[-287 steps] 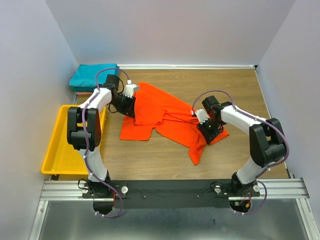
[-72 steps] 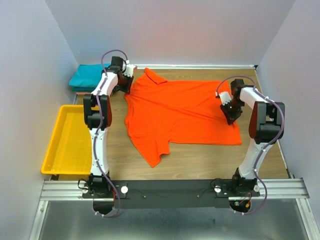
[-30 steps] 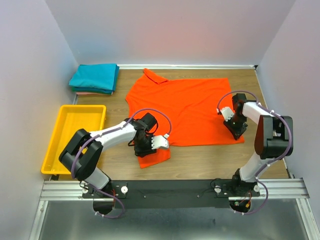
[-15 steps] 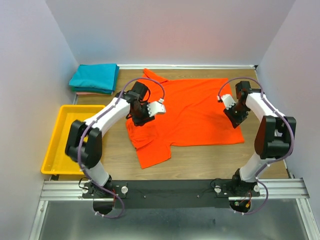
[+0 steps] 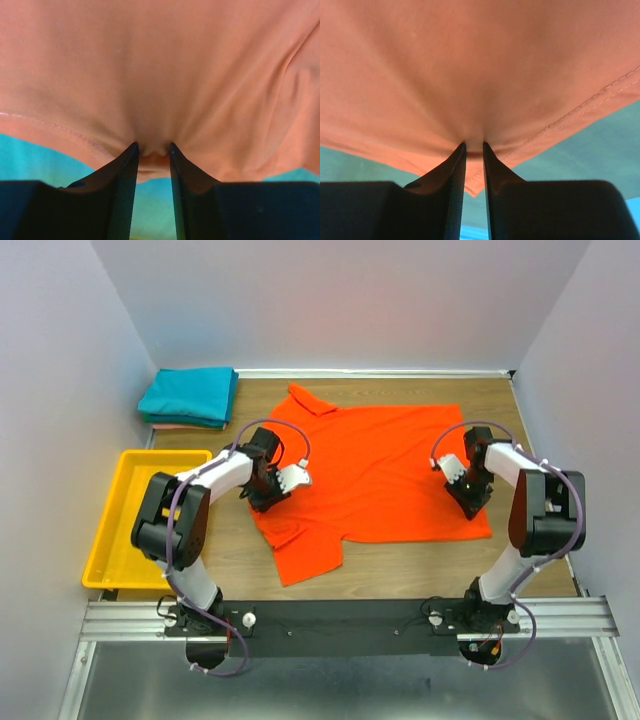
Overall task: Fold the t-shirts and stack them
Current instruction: Flatten the tshirt out, then fold the tshirt
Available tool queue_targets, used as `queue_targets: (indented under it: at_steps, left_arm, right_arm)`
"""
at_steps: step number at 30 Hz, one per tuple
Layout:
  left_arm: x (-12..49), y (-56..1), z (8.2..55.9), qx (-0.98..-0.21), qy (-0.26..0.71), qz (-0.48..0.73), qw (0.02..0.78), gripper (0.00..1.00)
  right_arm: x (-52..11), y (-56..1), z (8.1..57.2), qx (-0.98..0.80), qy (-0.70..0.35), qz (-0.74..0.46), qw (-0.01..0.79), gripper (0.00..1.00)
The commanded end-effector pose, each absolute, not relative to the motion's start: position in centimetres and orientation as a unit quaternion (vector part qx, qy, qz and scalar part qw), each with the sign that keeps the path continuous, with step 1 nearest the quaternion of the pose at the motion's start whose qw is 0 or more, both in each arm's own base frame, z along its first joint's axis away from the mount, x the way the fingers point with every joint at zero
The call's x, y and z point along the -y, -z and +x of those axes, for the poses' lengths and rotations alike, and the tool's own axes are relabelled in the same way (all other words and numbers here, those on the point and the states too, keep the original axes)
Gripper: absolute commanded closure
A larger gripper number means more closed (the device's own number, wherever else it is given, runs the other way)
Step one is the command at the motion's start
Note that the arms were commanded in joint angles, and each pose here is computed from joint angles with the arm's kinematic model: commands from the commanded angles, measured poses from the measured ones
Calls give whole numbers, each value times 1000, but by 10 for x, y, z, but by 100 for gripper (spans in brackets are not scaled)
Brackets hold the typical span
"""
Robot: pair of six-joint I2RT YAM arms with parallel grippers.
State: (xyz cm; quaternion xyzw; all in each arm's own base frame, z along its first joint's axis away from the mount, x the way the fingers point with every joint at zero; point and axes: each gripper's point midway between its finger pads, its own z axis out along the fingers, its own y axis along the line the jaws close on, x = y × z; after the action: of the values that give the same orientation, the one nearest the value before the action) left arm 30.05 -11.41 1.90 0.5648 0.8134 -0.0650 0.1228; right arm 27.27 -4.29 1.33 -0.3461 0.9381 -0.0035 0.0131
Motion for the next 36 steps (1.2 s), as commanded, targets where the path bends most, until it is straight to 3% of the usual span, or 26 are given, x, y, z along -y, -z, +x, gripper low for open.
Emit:
queue_targets:
  at_steps: [1,5,10,17,23,32,36]
  left_arm:
    - [94,-12,238,-805,89,584,46,64]
    - [96,-36,227,-791,97,601,55,65]
    - [118,-74,292,-794,81,588,132,63]
    - [137,-50,353,-820,120,542,138,63]
    - [138,-25,355,-828,128,533,118,63]
    - [112,-18,291,-823,134,549,55,64]
    - [138,-64,327,-818,158,539,126,62]
  right_arm:
    - [45,-11,220,-927,-18,-371,-43,73]
    - [31,-43,209,-927,-50,-371,-24,73]
    - [14,-71,269,-937,-77,-338,47,71]
    - [14,-36,305,-943,-83,-321,39,73]
    - [24,-7,281,-941,-65,-331,1,73]
    - [18,-16,212,-931,-95,-351,-41,73]
    - [6,-53,259,-934,-102,-339,41,66]
